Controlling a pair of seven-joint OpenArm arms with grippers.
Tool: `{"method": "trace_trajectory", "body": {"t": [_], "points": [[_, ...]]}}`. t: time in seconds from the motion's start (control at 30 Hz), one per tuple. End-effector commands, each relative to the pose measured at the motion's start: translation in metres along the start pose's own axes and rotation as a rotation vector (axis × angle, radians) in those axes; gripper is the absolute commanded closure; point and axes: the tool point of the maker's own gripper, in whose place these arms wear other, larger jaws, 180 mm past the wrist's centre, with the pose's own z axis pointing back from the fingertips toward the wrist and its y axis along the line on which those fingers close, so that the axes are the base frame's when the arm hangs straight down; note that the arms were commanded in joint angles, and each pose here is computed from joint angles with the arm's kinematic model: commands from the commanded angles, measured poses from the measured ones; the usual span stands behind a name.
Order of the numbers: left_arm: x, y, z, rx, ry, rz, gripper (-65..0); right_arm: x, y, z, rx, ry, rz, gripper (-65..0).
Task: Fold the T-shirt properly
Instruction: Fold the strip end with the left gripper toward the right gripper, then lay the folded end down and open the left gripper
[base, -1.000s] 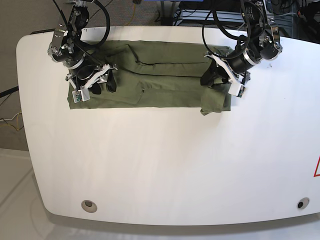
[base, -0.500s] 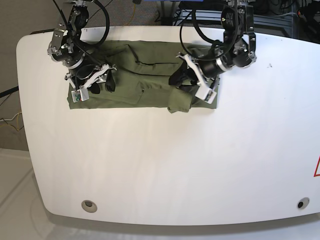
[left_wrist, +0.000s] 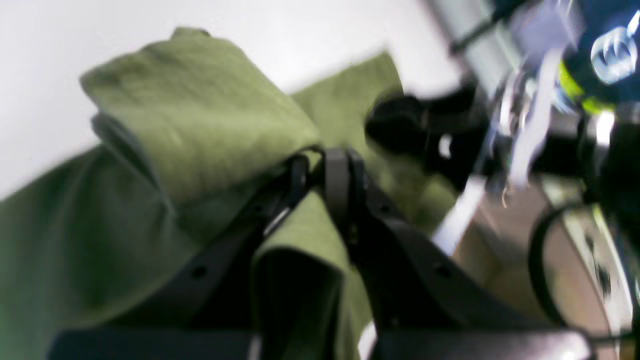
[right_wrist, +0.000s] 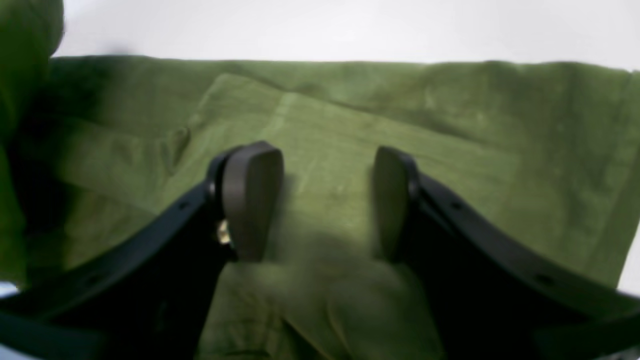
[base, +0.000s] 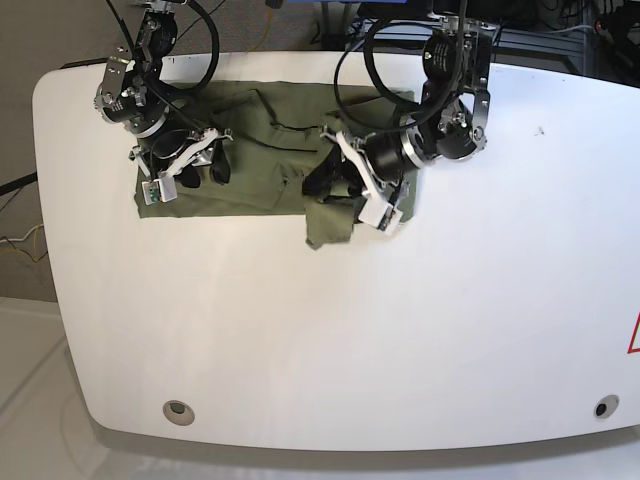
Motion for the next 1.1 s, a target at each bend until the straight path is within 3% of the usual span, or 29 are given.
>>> {"method": "trace_trajectory", "body": {"t": [0.0, 0.5, 0.83, 1.07], "points": [[0.015, -0.008, -0.001, -0.019, -0.047, -0.005, 0.0, 0.013, 0.0, 0.002, 0.004, -0.041, 0.011, -32.5], [0.014, -0.009, -0.005, -0.021, -0.048, 0.023, 0.0, 0.011, 0.001, 0.002, 0.007, -0.036, 0.006, -32.6], [0.009, -0.014, -0.01, -0.039, -0.012, -0.029, -0.4, 0.011, 0.005, 0.001, 0.016, -0.035, 0.007, -32.6], [0.008, -0.016, -0.012, -0.04, -0.022, 0.005, -14.9, 0.011, 0.004, 0.001, 0.013, -0.035, 0.004, -32.9]]}}
